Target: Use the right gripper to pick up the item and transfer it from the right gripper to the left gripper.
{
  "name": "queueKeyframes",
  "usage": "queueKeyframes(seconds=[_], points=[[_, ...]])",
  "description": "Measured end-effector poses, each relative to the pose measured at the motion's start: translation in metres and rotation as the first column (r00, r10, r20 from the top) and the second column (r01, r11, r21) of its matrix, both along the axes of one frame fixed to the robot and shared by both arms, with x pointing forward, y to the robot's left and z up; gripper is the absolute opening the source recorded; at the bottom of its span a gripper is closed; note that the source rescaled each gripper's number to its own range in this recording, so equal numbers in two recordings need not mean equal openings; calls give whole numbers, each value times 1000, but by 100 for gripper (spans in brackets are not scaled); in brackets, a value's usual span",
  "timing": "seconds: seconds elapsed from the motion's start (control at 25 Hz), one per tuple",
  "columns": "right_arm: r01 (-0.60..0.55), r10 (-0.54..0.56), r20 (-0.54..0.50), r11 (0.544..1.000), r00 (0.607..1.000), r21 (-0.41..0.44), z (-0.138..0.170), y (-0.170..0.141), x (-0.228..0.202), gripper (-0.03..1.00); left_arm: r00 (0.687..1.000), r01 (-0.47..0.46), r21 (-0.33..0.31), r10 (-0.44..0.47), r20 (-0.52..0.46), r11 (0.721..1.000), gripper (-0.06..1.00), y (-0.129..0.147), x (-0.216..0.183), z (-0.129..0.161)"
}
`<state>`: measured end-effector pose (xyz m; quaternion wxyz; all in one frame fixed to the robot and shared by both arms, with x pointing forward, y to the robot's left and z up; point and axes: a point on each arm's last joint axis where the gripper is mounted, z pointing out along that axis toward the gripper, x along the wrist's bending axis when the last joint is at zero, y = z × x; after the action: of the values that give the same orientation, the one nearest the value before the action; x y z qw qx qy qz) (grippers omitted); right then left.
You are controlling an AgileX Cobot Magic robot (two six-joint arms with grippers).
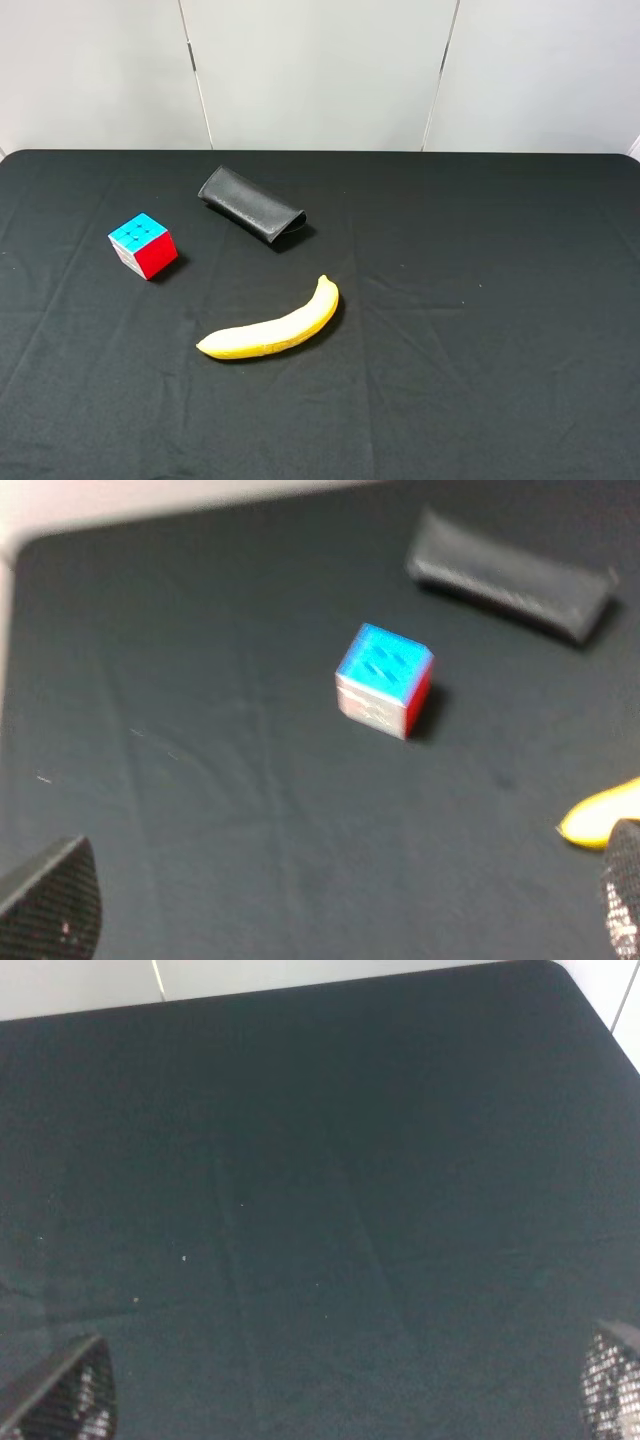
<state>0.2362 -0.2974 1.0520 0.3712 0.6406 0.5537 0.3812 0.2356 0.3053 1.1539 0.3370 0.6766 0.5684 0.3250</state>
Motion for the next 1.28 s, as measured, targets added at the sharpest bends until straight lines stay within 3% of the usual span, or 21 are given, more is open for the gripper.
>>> queueKeyframes(seconds=[0.12, 0.32, 0.52, 0.76, 1.0, 1.28], points=[[0, 0, 0, 1000, 1000, 0, 0, 0, 0, 100, 992, -39, -4, 39, 116, 999, 100, 8, -29, -3], [0, 0, 0, 1000, 1000, 0, 0, 0, 0, 100, 986, -62, -53, 69, 150, 997, 100, 10, -42, -16], [0, 0, 0, 1000, 1000, 0, 0, 0, 0, 100, 992, -104, -102, 110, 62, 989, 100, 9, -32, -45], [0, 0, 0, 1000, 1000, 0, 0, 0, 0, 100, 993, -78, -128, 66, -94, 989, 100, -1, -12, -85], [0, 0, 0, 1000, 1000, 0, 0, 0, 0, 100, 988, -75, -126, 57, -142, 989, 100, -4, 4, -113], [0, 0, 0, 1000, 1000, 0, 0, 0, 0, 100, 989, -66, -119, 49, -137, 991, 100, -5, 5, -114]])
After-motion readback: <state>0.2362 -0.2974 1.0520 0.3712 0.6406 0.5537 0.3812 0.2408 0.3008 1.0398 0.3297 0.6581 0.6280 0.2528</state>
